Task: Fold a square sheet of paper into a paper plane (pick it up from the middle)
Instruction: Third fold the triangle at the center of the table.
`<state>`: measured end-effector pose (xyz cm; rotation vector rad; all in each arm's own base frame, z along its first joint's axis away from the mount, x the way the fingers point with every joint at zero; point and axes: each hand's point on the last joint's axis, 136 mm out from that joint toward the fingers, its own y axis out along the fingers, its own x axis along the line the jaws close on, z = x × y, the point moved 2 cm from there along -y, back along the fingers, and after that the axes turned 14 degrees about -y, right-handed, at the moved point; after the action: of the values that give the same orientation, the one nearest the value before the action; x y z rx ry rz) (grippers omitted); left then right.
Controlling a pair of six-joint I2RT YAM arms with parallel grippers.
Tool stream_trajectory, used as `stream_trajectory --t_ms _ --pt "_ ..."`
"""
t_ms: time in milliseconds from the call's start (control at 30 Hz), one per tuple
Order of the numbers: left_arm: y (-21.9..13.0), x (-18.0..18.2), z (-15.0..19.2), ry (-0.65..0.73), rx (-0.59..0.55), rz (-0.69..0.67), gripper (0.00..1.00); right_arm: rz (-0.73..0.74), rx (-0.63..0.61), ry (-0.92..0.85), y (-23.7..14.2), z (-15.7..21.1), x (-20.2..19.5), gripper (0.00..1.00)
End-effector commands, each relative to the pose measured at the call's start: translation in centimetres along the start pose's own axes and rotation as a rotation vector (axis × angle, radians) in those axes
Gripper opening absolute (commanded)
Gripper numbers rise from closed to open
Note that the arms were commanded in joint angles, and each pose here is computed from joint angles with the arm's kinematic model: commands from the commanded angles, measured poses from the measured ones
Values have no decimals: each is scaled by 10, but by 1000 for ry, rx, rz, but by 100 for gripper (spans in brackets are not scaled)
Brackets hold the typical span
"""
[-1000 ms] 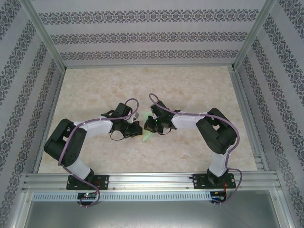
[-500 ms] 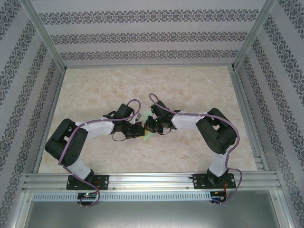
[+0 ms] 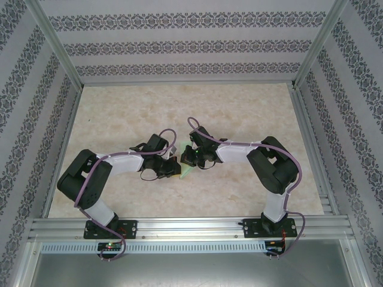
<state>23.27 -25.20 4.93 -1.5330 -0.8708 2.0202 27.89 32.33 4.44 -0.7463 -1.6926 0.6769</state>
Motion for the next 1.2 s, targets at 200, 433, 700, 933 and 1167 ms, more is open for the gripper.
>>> stream_trajectory --t_ms 200,433,700,933,1167 --pt "12 -1 3 8 19 11 3 -15 26 -6 7 7 0 0" --pt "14 0 3 8 20 9 4 -3 39 6 10 10 -5 0" --pt "13 5 1 3 4 -27 4 13 29 19 10 9 -10 0" --pt "8 -1 1 17 -6 -16 4 22 10 36 6 6 -15 0" --pt "-5 -11 0 46 -49 0 4 12 -8 36 4 3 -12 0"
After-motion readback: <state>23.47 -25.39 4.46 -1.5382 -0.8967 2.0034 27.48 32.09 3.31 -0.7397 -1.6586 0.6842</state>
